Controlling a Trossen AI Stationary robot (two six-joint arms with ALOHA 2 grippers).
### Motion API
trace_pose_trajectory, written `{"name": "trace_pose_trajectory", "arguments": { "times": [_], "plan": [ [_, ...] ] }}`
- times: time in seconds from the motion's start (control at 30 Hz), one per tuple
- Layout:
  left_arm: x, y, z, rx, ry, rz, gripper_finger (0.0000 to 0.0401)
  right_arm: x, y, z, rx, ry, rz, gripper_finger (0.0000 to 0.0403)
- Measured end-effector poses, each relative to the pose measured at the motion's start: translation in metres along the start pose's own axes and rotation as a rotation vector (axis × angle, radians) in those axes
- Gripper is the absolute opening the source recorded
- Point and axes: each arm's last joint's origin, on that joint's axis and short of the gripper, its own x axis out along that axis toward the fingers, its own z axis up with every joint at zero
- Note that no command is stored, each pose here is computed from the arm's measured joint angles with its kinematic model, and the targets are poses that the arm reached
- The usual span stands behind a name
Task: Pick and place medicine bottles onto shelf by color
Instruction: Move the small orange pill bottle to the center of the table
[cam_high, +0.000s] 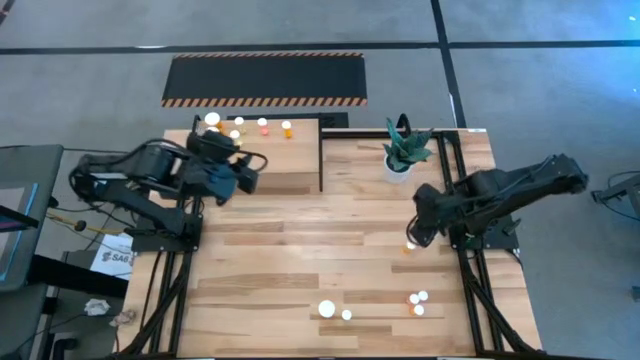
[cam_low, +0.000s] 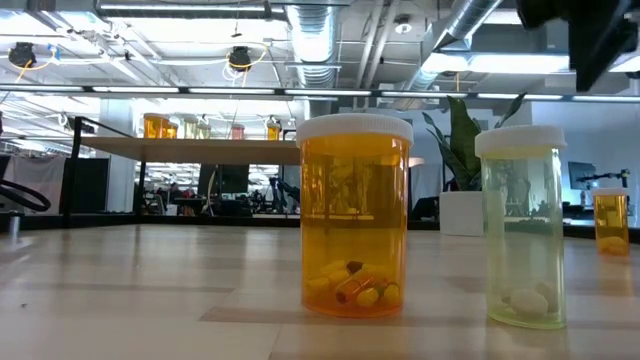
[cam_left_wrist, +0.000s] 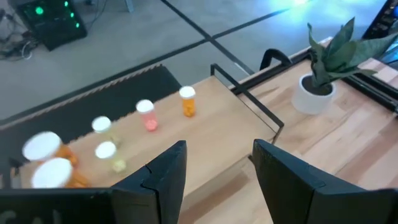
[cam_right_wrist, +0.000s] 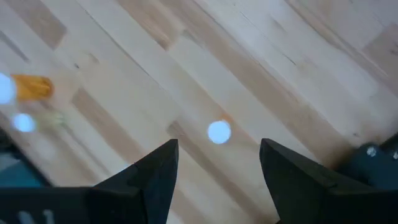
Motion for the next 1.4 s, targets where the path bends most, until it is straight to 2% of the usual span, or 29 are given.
{"name": "trace_pose_trajectory", "arguments": {
  "times": [0.2, 0.37, 0.53, 1.0, 1.17, 1.4],
  "plan": [
    [0.012, -0.024, -0.01, -0.042, 0.026, 0.02, 0.0174, 0.041, -0.005, -0.014, -0.104, 0.078, -0.14, 0.0249],
    [0.017, -0.04, -0.018, -0.079, 0.041, 0.023, 0.0174, 0.068, -0.003, -0.017, -0.153, 0.104, -0.178, 0.0249],
    [0.018, -0.049, -0.024, -0.113, 0.049, 0.017, 0.0174, 0.082, -0.005, -0.013, -0.139, 0.118, -0.205, 0.025],
    [0.006, -0.054, -0.03, -0.128, 0.044, -0.026, 0.0174, 0.088, -0.002, -0.008, -0.017, 0.112, -0.144, 0.0251],
    [0.005, -0.054, -0.031, -0.124, 0.041, -0.032, 0.0174, 0.088, 0.007, -0.01, -0.017, 0.08, -0.077, 0.0251],
    [0.005, -0.054, -0.031, -0.119, 0.037, -0.031, 0.0174, 0.097, 0.015, -0.016, -0.034, 0.096, -0.101, 0.0251]
  ]
}}
